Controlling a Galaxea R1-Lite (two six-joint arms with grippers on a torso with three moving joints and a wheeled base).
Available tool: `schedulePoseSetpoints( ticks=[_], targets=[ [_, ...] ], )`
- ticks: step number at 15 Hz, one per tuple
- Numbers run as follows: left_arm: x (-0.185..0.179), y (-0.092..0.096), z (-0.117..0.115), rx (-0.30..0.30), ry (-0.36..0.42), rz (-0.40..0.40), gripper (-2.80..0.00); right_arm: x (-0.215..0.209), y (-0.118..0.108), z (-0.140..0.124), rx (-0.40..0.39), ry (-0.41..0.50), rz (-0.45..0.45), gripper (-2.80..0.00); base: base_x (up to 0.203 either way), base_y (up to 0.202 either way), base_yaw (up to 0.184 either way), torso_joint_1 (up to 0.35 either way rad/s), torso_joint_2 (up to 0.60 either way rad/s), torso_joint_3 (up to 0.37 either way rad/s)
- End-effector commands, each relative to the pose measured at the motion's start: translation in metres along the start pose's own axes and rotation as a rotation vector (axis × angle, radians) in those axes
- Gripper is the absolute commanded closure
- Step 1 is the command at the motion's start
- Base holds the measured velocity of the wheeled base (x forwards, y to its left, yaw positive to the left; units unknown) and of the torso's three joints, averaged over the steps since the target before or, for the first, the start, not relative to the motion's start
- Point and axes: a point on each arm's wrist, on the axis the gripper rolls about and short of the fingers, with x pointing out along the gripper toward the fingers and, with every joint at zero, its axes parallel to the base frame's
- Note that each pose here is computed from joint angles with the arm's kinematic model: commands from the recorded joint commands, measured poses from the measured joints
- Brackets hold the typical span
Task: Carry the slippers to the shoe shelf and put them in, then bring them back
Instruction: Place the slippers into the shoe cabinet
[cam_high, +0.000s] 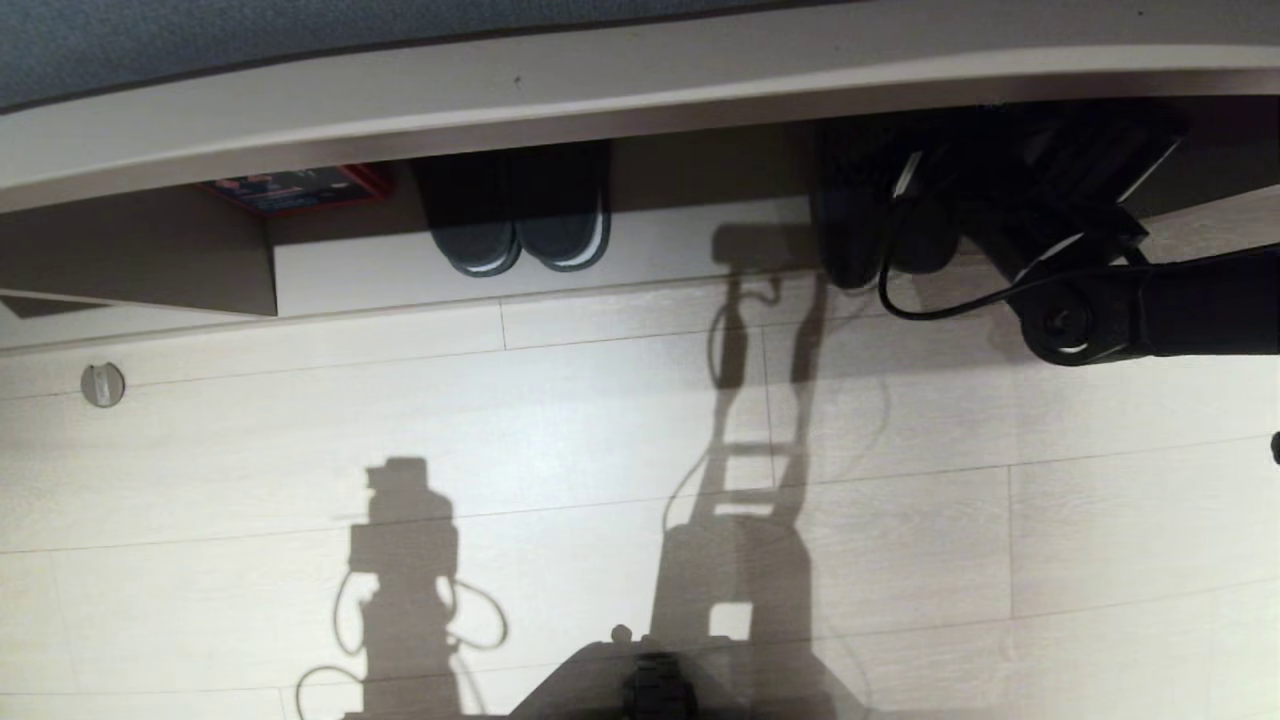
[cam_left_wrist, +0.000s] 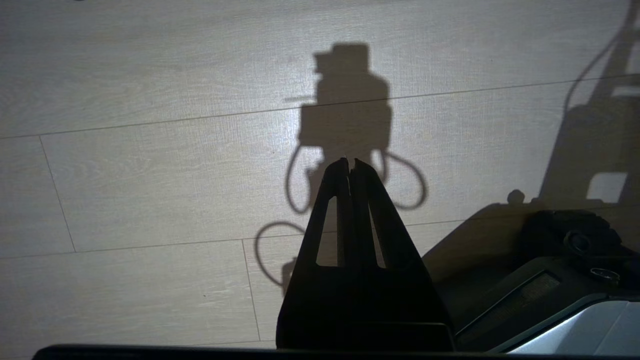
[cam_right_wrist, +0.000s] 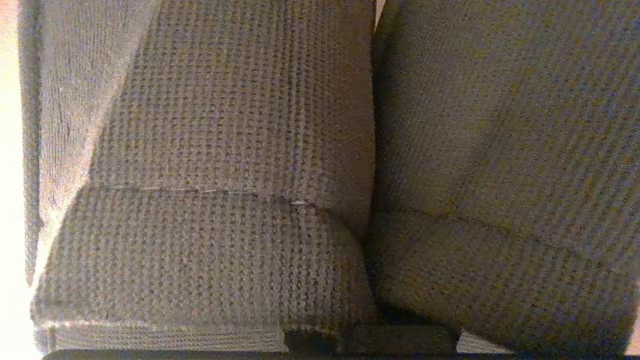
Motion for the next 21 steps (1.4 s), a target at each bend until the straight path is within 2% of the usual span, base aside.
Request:
schedulePoseSetpoints(
  ticks=[1, 2, 6, 8, 12, 21],
  targets=[
    [0.000, 0.000, 0.000, 0.000, 0.000, 0.001, 0.00, 0.005, 0.002, -0.016, 0.000, 0.017, 0.004, 0.00, 0.000, 0.000, 0.000, 0.000, 0.00, 0.000],
    [0.000, 0.000, 0.000, 0.000, 0.000, 0.001, 0.00, 0.006, 0.002, -0.016, 0.001, 0.018, 0.005, -2.80, 0.000, 0.000, 0.000, 0.000, 0.00, 0.000],
    [0.000, 0.000, 0.000, 0.000, -0.002, -0.001, 0.00, 0.010, 0.004, -0.037, 0.004, 0.040, -0.003, -2.80, 0.000, 0.000, 0.000, 0.000, 0.00, 0.000],
    [0.000, 0.000, 0.000, 0.000, -0.001, 0.001, 0.00, 0.010, 0.005, -0.038, 0.003, 0.044, -0.004, -2.80, 0.000, 0.000, 0.000, 0.000, 0.00, 0.000],
    [0.000, 0.000, 0.000, 0.000, -0.002, 0.000, 0.00, 0.009, 0.004, -0.035, 0.002, 0.038, -0.010, -2.80, 0.000, 0.000, 0.000, 0.000, 0.00, 0.000],
    [0.000, 0.000, 0.000, 0.000, 0.000, -0.001, 0.00, -0.029, 0.002, -0.001, -0.018, 0.032, -0.041, -2.80, 0.000, 0.000, 0.000, 0.000, 0.00, 0.000]
  ],
)
